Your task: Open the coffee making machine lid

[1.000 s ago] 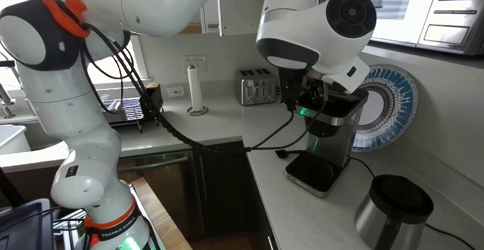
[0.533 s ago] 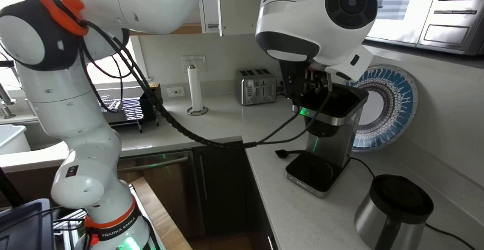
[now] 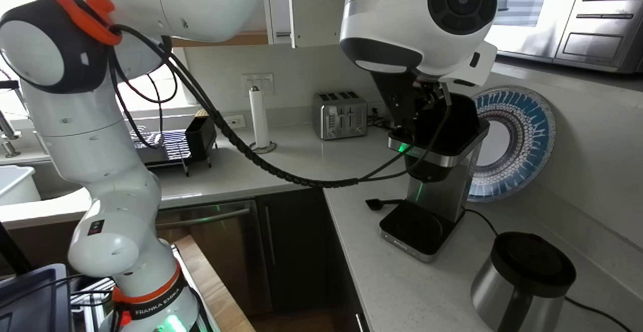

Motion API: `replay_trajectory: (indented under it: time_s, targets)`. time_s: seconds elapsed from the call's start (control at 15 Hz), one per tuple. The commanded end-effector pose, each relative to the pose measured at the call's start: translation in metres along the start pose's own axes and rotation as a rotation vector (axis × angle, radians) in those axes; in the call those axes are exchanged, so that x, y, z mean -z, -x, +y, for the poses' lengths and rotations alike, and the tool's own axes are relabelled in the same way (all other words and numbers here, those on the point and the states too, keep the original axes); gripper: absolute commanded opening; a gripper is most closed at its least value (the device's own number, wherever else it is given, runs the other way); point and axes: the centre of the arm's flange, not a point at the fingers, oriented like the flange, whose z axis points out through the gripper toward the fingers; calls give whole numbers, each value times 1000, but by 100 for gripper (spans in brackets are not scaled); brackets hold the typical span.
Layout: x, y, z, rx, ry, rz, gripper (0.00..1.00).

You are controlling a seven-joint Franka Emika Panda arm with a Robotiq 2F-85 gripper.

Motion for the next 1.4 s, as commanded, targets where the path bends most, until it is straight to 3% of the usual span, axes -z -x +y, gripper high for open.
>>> replay_trajectory:
  time_s: [0.0, 0.47, 1.07, 1.33]
  targets:
    - [-10, -7, 0, 104, 3, 84, 100]
    - [-18, -10, -20, 291, -79, 204, 100]
    - [-44, -5, -10, 353, -107, 275, 100]
    - [-46, 1, -11, 345, -64, 256, 100]
